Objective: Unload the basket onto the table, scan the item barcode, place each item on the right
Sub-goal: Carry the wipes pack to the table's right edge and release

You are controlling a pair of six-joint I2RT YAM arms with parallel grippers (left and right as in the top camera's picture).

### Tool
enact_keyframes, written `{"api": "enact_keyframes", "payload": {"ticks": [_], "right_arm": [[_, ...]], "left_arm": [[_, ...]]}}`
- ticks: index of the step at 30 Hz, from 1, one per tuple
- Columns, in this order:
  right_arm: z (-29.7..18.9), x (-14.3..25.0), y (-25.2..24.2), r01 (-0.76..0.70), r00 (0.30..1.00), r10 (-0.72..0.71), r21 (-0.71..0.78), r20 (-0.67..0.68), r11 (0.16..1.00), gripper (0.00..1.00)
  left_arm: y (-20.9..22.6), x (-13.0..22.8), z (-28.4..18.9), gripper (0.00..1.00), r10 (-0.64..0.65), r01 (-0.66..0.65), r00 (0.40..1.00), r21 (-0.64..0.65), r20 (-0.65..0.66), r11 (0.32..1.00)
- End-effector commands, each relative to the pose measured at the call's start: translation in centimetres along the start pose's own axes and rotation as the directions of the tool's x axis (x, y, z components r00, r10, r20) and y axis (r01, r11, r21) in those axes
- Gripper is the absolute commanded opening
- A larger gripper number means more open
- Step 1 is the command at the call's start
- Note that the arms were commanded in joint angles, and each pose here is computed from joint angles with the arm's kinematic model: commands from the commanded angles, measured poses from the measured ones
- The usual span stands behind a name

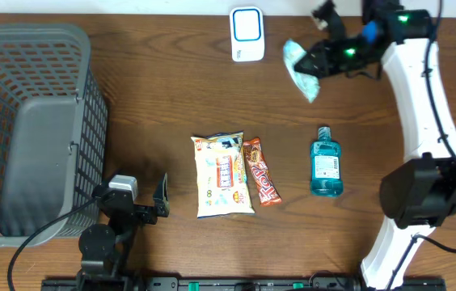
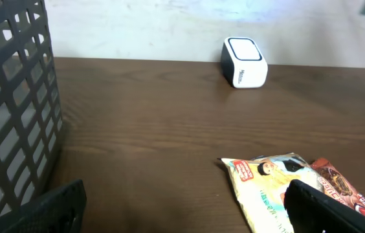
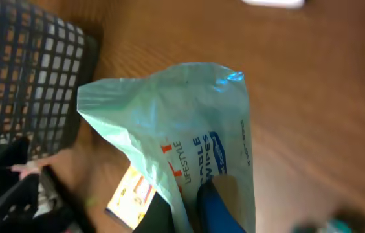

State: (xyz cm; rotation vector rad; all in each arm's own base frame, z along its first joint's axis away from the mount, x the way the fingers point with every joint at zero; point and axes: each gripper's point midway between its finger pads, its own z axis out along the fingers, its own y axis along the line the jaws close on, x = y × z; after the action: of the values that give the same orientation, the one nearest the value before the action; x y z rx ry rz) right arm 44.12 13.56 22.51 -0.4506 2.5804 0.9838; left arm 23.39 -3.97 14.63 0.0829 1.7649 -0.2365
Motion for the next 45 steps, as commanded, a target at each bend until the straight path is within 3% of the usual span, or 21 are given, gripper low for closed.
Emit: {"api": "enact_keyframes", "payload": {"ticks": [1,4,6,9,11,13,26,32,34,40,44,45], "right_arm": [[-2.1,1.1,-2.6,-0.052,0.999,0.052,0.031,-0.007,0.998,0.01],[-4.0,3.2,-7.3,-0.132,0.988,0.148,0.239,-0.050,0.962,0.01],[-6.0,4.7,-11.2,-0.196,0.969,0.242,0.437,-0.052,0.878,0.01],[-10.6,7.3,-17.1,-0.326,0.905,0.421,0.741,0.066,0.586,0.01],[-14.2,9.2,-19.8,-0.399,0.846,0.493,0.856,0.205,0.329,0.01],[-15.6,10.4,-21.0,-0.414,0.820,0.510,0.884,0.259,0.217,0.01],[-14.0,15.8,-31.8,-0.556,0.748,0.478,0.828,0.461,0.071,0.01],[-17.2,18.5,-35.9,-0.652,0.676,0.437,0.758,0.593,-0.020,0.01],[-18.9,18.9,-36.9,-0.674,0.661,0.410,0.737,0.628,-0.042,0.08],[-21.9,19.3,-38.0,-0.662,0.680,0.377,0.748,0.629,-0.054,0.45],[-23.0,18.4,-37.6,-0.670,0.679,0.362,0.741,0.639,-0.051,0.62],[-23.2,18.0,-37.3,-0.674,0.679,0.358,0.737,0.641,-0.043,0.70]], "left_arm": [[0.3,1.2,0.1,0.98,0.007,-0.008,0.999,-0.009,-0.034,1.000],[0.3,1.2,0.1,0.98,0.007,-0.008,0.999,-0.009,-0.034,1.000],[0.3,1.2,0.1,0.98,0.007,-0.008,0.999,-0.009,-0.034,1.000],[0.3,1.2,0.1,0.98,0.007,-0.008,0.999,-0.009,-0.034,1.000],[0.3,1.2,0.1,0.98,0.007,-0.008,0.999,-0.009,-0.034,1.000],[0.3,1.2,0.1,0.98,0.007,-0.008,0.999,-0.009,-0.034,1.000],[0.3,1.2,0.1,0.98,0.007,-0.008,0.999,-0.009,-0.034,1.000],[0.3,1.2,0.1,0.98,0.007,-0.008,0.999,-0.009,-0.034,1.000],[0.3,1.2,0.1,0.98,0.007,-0.008,0.999,-0.009,-0.034,1.000],[0.3,1.2,0.1,0.98,0.007,-0.008,0.999,-0.009,-0.034,1.000],[0.3,1.2,0.1,0.98,0.007,-0.008,0.999,-0.009,-0.034,1.000],[0.3,1.2,0.1,0.98,0.007,-0.008,0.999,-0.009,-0.034,1.000]]}}
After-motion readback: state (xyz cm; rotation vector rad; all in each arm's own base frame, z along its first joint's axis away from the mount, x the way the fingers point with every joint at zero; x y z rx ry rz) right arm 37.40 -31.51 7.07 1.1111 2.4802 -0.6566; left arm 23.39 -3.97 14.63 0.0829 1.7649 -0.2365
